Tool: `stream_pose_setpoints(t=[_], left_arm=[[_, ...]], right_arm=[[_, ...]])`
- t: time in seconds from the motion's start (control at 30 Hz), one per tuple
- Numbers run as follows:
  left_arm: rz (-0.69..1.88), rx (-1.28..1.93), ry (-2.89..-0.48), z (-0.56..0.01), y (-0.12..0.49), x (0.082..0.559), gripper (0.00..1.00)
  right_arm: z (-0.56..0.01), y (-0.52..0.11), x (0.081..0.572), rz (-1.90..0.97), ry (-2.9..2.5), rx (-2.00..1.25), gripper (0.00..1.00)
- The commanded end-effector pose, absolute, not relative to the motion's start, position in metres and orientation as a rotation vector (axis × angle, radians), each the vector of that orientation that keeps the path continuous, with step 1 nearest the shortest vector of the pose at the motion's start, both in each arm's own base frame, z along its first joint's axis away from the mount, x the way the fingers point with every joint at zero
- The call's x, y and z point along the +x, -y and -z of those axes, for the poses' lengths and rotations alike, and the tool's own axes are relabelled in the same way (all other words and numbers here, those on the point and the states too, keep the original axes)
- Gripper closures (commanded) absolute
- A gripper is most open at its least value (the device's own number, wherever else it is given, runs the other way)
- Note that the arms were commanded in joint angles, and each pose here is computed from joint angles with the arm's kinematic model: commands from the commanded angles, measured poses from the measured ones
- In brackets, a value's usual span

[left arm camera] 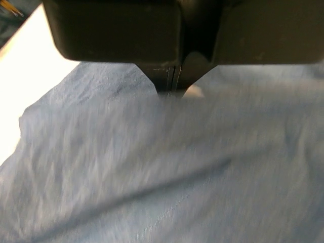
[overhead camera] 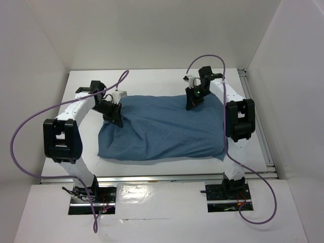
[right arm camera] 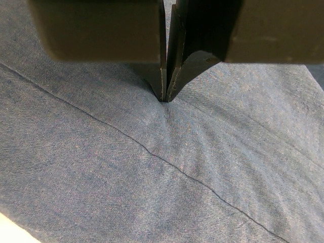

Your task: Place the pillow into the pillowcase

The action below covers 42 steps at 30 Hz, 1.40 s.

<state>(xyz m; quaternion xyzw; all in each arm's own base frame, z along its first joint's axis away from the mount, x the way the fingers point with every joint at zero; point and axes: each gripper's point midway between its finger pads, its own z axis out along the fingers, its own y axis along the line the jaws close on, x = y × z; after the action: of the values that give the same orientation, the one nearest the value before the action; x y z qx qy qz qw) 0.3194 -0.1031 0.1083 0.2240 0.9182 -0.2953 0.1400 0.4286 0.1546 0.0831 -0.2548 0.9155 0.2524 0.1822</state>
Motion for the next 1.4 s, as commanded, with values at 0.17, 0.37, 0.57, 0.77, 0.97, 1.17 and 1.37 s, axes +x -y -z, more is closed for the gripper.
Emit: stream_pose_setpoints(t=[0.17,0.37,0.57,0.77,0.97,1.17,1.37], left_arm=[[0.682,0.736,-2.669,-0.129,0.061,0.236,1.00],[0.795,0.792,-2.712,-0.121,0.068,0.193,0.72],[0.710,0.841,-2.681,-0.127,0.061,0.199,0.60],[0.453,0.638,-2.381,-0.202,0.048,0.264,0.33],[0.491,0.379,-2.208,-0.255,0.054,0.348,0.00],[0.552,0.220,-2.260,-0.236,0.050,0.421,0.00],[0.583,0.170,-2.364,-0.182,0.061,0.439,0.00]], right_arm=[[-0.090,-0.142,0.430,-0.658,-2.563,-0.721,0.91],[-0.091,-0.143,0.434,-0.658,-2.563,-0.721,0.91],[-0.096,-0.140,0.433,-0.640,-2.558,-0.742,0.91],[-0.112,-0.140,0.423,-0.669,-2.514,-0.749,0.91],[-0.173,-0.138,0.427,-0.661,-2.291,-0.696,0.72],[-0.226,-0.112,0.428,-0.483,-2.087,-0.542,0.49],[-0.208,-0.098,0.414,-0.444,-2.120,-0.427,0.28]])
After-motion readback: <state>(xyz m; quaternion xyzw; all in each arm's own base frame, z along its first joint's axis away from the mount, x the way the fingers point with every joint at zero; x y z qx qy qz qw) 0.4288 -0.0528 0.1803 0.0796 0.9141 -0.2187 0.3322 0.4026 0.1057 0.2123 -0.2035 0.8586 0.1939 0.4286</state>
